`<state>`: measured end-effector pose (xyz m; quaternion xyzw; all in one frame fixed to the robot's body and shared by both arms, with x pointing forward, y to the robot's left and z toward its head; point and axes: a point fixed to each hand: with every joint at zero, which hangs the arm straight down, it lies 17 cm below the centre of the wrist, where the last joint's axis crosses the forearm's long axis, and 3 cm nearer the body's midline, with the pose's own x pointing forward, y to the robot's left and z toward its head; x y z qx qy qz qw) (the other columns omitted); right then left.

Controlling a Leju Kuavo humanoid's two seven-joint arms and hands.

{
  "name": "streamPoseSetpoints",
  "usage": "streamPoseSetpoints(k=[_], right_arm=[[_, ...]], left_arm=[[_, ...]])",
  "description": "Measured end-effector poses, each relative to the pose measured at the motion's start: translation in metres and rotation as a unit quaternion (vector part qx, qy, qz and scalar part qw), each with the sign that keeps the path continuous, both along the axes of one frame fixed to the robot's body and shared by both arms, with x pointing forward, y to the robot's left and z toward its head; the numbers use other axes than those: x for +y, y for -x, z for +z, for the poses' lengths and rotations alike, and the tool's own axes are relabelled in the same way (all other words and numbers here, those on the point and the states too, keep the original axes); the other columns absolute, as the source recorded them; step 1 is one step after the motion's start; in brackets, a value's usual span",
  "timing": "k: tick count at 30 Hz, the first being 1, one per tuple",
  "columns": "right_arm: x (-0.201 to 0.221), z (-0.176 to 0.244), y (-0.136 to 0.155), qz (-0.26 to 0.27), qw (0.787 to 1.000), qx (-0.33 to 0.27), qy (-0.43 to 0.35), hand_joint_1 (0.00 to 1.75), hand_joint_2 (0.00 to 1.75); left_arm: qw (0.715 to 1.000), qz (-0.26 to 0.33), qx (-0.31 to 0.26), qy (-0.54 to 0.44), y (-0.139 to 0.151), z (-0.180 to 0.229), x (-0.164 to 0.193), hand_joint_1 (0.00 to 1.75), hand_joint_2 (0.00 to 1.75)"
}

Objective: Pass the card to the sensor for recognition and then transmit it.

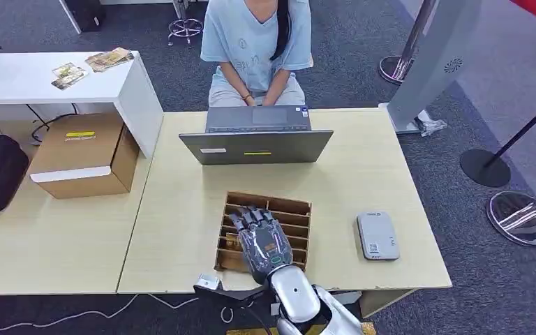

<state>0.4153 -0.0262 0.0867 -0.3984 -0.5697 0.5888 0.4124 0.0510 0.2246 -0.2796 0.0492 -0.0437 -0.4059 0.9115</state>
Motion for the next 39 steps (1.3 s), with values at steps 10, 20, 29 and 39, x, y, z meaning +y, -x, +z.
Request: streamPoseSetpoints(k=[10,20,29,39], right_arm=[[-0.0006,-0.0035,0.0003,0.0,1.0,0.005,0.002,0.68,1.75],[-0.0004,-0.0052,0.0006,0.0,1.0,0.009,0.001,0.66,1.75],[-0.0003,-0.0064,0.0009,0.0,1.0,0.012,0.001,0.7,1.75],[-0.0004,-0.0071,0.0009,0.0,1.0,0.013,0.001,0.63,1.75]], left_arm=[[1.0,-0.001,0.0,0.0,0.0,0.0,0.0001,0.0,1.75],[1.0,-0.003,0.0,-0.001,0.0001,0.0,0.0002,0.0,1.75],[1.0,-0.004,0.0,-0.001,0.0,0.0,0.0003,0.0,1.75],[1.0,-0.007,0.001,0.0,0.0005,0.0,0.0,0.0,1.75]])
